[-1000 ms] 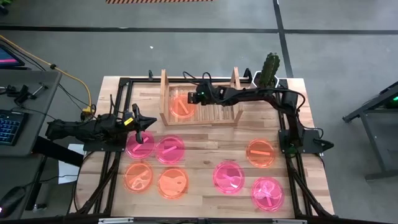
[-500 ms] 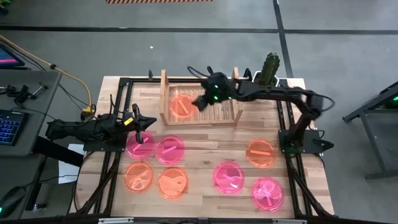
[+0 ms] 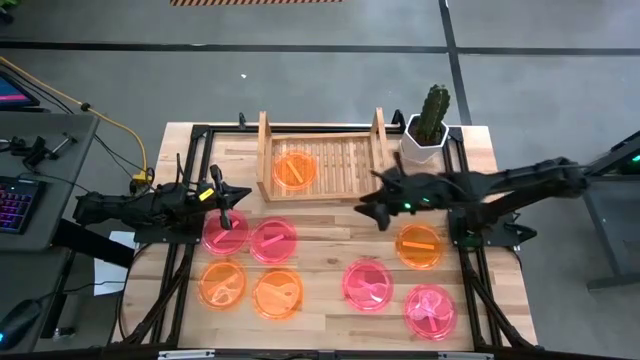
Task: Place and stack plates onto a shelf
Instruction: Put the top center pink plate on the shelf
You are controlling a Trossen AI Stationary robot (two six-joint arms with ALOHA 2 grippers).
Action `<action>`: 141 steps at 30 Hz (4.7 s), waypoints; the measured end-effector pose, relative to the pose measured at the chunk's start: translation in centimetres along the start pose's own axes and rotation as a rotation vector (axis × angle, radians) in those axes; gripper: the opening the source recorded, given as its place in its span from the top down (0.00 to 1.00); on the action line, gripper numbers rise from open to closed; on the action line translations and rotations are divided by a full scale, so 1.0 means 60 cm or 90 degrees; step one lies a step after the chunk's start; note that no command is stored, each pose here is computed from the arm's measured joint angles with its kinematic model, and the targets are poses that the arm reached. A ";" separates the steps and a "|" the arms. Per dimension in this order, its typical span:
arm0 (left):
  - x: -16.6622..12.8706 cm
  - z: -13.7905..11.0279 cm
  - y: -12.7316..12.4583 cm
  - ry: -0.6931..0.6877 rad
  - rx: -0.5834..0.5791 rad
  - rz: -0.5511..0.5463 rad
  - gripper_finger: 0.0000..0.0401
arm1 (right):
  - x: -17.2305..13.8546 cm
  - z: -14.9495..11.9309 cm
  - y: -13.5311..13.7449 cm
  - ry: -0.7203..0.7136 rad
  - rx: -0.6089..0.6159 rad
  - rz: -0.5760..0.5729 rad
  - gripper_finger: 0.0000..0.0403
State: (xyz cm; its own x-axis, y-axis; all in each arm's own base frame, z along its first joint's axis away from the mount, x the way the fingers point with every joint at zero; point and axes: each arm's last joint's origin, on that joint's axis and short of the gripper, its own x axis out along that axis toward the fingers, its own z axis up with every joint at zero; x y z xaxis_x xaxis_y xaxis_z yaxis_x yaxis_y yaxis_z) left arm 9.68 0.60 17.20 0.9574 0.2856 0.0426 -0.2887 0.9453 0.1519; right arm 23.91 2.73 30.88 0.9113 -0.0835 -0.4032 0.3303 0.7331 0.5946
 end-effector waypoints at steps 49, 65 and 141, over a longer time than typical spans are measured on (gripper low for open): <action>0.081 0.088 -0.050 0.742 -0.499 0.036 0.61 | -0.076 -0.018 0.006 -0.046 -0.076 -0.019 0.50; 0.108 -0.026 -0.059 0.755 -0.439 0.132 0.61 | -0.076 -0.017 0.005 -0.062 -0.075 -0.034 0.50; 0.441 0.249 0.144 0.438 -0.365 0.098 1.00 | -0.078 0.001 0.019 -0.155 -0.087 -0.015 0.50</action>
State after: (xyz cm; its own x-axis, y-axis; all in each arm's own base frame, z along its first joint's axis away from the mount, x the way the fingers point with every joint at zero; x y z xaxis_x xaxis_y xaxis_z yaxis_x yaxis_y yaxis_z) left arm 32.55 13.95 34.37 0.7483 0.2728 -0.6047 -0.5468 0.7698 -0.3293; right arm 20.01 3.90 33.48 0.9413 -0.2495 -0.2275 0.3314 0.8118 0.4808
